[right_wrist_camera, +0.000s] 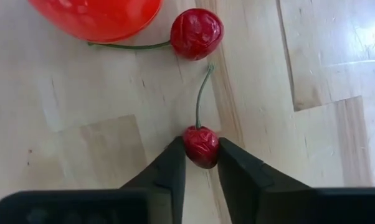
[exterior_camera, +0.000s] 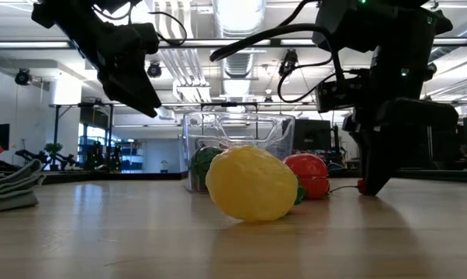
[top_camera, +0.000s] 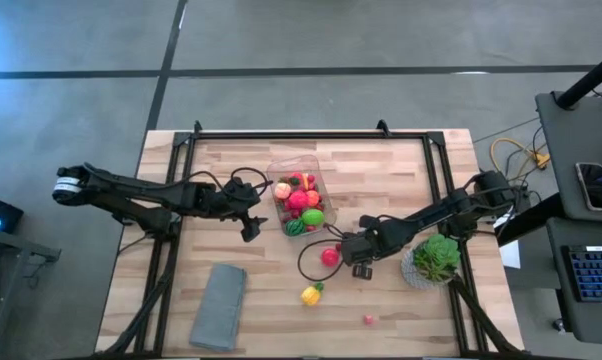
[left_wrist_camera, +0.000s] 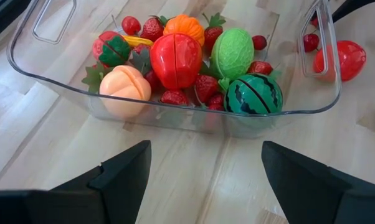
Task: Pick and placing Produce into tupperware
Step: Put the red cherry into the transparent container, then put the yellow pineapple into the transparent container
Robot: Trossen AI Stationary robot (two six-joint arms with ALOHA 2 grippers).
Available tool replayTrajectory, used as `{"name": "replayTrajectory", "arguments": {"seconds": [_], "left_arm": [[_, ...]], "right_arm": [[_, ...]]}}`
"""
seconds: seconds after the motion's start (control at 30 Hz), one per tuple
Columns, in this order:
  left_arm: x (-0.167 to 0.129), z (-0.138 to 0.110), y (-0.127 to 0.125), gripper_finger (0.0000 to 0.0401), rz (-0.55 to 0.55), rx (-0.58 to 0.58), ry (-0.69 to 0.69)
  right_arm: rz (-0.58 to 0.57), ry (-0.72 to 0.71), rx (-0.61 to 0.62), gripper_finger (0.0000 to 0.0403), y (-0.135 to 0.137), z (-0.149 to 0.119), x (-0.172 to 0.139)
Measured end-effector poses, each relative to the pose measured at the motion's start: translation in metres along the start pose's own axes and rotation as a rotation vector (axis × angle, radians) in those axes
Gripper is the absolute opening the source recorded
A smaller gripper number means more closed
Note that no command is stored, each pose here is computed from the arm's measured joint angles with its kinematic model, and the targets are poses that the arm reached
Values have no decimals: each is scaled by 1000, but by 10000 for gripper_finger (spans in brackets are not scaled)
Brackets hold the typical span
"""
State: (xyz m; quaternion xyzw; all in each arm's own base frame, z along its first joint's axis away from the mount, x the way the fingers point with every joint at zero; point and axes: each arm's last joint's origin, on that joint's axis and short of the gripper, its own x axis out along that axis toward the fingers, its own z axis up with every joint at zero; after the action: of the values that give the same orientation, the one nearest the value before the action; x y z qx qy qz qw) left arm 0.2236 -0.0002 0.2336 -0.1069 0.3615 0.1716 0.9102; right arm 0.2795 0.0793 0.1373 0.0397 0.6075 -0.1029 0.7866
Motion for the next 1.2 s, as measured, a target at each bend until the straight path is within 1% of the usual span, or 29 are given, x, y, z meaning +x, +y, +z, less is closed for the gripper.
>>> {"name": "replayTrajectory", "arguments": {"seconds": [0.1,0.2,0.3,0.37,0.47,0.5,0.57,0.63,0.7,0.77,0.87,0.97,1.03,1.1,1.2], "left_arm": [[0,0,0,290,0,0,1],[0,0,0,290,0,0,0],[0,0,0,290,-1,-1,-2],[0,0,0,290,-1,-1,-2],[0,0,0,290,-1,-1,-1],[0,0,0,290,-1,-1,-1],[0,0,0,290,-1,-1,-2],[0,1,0,290,-3,-3,-8],[0,2,-1,290,-8,-6,-20],[0,3,-1,290,-12,-10,-32],[0,4,-1,290,-14,-11,-37],[0,5,-2,290,-18,-50,-44],[0,3,-2,290,-22,-89,-35],[0,3,-2,290,-36,-99,-29],[1,3,-3,290,-50,-97,-19]], "right_arm": [[28,10,34,63,0,-1,-3],[40,2,81,60,-2,-1,-13],[47,-8,130,61,-5,-1,-32],[61,-49,155,61,-7,4,-51],[85,-187,185,61,-11,18,-87],[74,-250,188,61,-13,24,-99],[14,-380,189,62,-22,38,-120],[-48,-489,211,63,-34,55,-133],[-51,-535,251,65,-49,73,-135],[37,-531,292,69,-64,92,-127],[181,-449,311,83,-80,116,-106],[247,-386,311,111,-83,136,-91],[233,-339,296,139,-81,144,-86],[201,-267,279,169,-80,149,-83],[107,-190,244,210,-75,151,-87]]}}
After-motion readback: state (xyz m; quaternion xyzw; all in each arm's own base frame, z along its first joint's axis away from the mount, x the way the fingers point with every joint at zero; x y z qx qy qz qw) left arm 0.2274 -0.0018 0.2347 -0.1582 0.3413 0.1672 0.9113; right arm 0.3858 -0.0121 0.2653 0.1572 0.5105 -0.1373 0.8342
